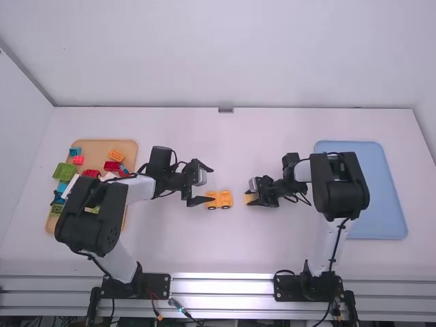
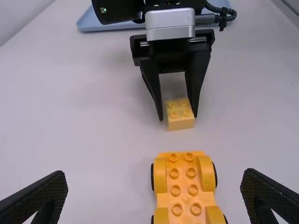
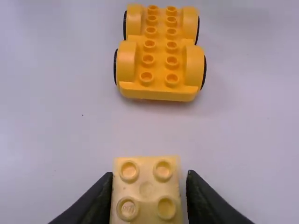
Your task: Assemble lego blocks to make yellow taxi
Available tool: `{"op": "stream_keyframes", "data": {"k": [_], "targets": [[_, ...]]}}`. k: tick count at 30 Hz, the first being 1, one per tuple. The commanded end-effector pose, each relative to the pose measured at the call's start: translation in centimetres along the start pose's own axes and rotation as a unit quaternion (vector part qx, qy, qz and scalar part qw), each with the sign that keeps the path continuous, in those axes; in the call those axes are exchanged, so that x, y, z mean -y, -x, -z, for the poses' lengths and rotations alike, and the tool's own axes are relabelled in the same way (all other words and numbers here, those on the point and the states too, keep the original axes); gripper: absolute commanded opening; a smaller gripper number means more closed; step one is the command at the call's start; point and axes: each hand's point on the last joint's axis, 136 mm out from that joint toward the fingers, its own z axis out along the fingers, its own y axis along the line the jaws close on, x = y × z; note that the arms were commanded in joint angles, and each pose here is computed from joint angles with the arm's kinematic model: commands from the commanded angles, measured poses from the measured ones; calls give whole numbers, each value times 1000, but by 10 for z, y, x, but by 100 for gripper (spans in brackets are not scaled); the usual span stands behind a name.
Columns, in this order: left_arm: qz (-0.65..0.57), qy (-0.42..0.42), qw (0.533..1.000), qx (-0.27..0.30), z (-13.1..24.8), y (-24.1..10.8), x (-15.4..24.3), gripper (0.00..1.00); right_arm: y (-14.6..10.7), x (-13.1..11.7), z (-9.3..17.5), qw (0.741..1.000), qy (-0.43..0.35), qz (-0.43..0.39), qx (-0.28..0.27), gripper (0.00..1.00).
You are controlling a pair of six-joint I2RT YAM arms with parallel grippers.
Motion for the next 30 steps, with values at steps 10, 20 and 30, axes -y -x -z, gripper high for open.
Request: {"op": "stream_keyframes", "data": {"k": [10,20,30], "targets": [[23,-12,1000,-4,-2,-9,12,99,2,-4,2,1000,7,-28,14,18],[31,-14,999,-6,-8,-35,30,99,48,14,25,994,47,-89,38,17],[50,-32,998,6,-20,-49,38,99,84,30,24,994,52,-63,70,9]]}}
